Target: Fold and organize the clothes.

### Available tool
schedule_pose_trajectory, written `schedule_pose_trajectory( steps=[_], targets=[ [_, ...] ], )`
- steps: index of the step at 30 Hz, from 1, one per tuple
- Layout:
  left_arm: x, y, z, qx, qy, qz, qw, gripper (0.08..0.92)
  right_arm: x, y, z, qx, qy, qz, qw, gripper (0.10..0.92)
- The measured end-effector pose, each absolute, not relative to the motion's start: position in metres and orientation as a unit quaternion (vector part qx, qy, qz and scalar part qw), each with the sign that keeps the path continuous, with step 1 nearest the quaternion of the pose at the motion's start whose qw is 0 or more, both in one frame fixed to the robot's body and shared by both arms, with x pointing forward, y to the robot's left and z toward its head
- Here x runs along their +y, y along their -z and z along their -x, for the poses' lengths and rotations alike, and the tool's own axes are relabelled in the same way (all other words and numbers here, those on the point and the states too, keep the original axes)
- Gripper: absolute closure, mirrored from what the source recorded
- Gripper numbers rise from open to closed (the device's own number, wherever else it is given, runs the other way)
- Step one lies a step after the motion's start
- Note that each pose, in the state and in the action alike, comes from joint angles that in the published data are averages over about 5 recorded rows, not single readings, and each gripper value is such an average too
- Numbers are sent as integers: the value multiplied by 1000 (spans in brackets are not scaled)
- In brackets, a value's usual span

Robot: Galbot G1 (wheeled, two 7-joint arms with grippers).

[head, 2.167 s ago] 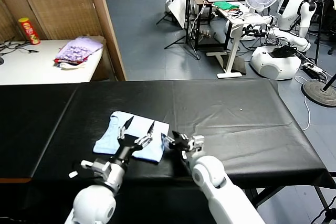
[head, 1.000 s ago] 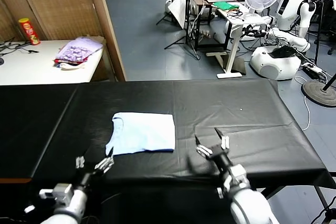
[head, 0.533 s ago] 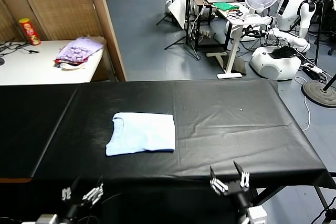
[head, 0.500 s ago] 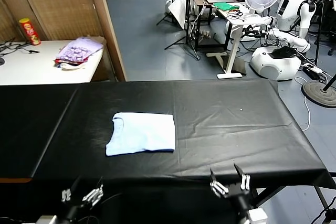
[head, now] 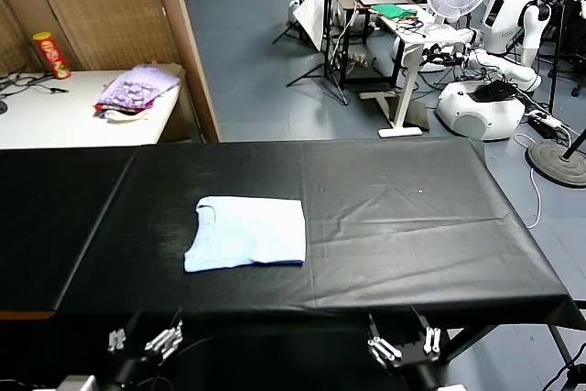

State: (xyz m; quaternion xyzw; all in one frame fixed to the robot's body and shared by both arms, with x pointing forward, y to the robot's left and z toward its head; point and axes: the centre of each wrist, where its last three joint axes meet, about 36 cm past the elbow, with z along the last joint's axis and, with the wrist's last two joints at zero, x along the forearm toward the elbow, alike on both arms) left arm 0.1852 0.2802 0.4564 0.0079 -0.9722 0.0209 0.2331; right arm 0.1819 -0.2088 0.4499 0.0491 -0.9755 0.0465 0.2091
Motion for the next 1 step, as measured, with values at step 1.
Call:
schedule_pose_trajectory(
  steps=[1],
  targets=[
    [280, -456, -185, -972, -21, -8, 233, 201, -209, -450, -182, -976, -46, -49, 209, 224]
  ],
)
